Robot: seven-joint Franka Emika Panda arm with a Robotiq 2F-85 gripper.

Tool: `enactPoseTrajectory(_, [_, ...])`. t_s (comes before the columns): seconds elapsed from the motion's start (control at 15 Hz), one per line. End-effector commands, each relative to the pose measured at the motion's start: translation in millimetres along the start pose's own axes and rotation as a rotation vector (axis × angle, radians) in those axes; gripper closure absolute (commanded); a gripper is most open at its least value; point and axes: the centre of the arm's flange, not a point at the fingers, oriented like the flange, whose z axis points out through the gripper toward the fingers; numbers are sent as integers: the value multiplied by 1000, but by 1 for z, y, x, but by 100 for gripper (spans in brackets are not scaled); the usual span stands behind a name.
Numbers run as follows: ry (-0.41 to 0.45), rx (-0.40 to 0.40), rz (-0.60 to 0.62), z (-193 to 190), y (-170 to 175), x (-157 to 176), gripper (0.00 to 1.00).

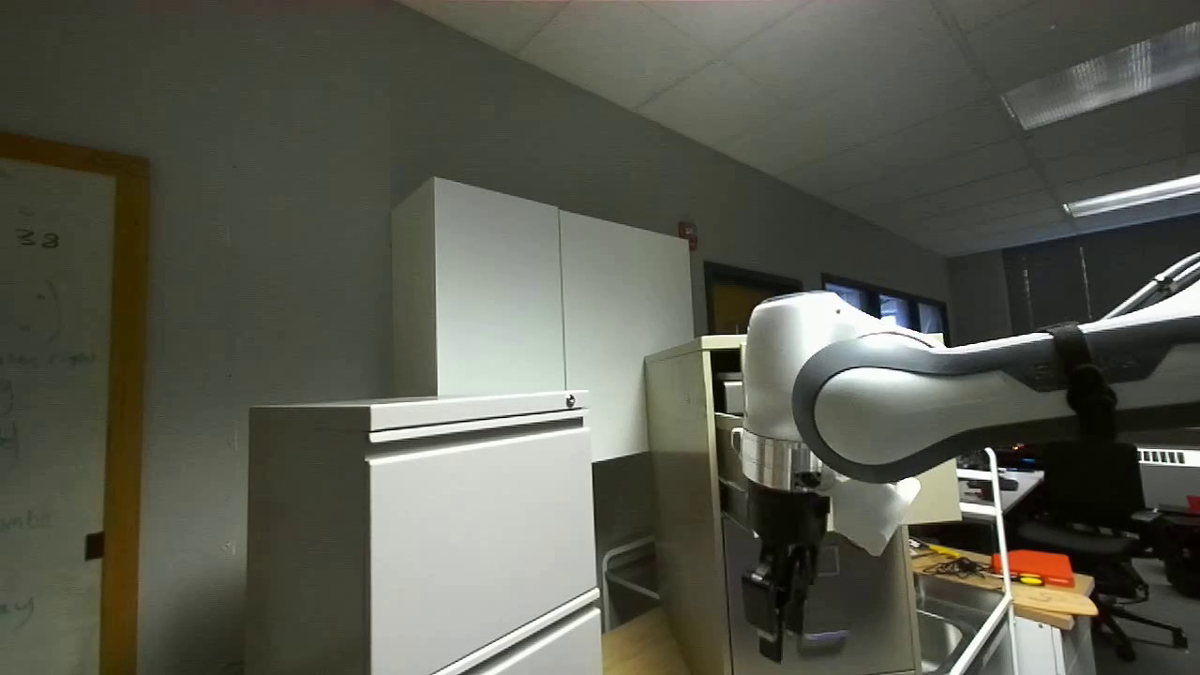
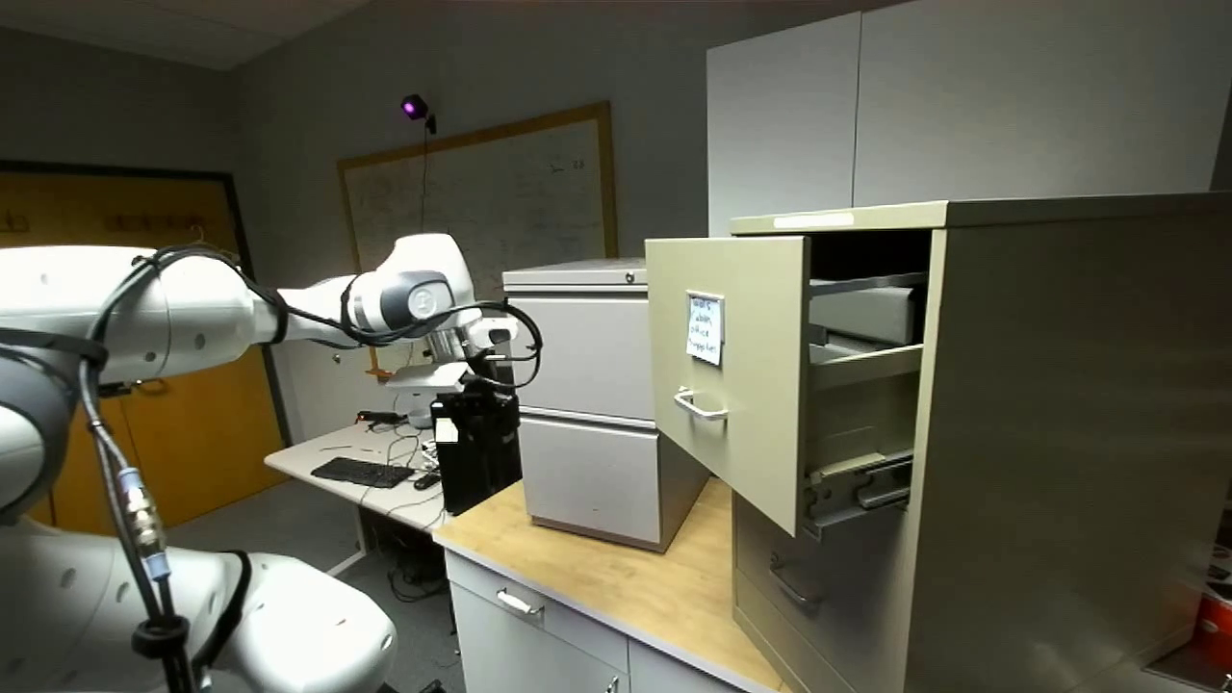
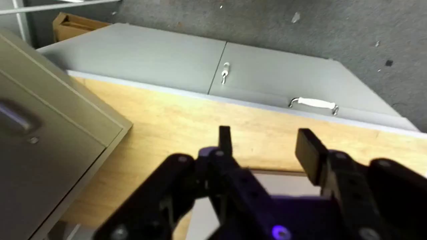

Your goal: Close the top drawer of the cabinet at the right

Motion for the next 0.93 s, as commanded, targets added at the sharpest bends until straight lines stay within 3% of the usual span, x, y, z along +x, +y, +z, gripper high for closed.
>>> enactPoseTrajectory(0.0, [131,-136,67,-22,26,-5,76])
enactPoseTrajectory(0.2, [238,-239,116,-35,46,-10,98])
enactPoseTrajectory(0.53, [444,-364,234,-51,79,-2,100])
enactPoseTrajectory(0.87, [597,-421,356,-63,117,13,100])
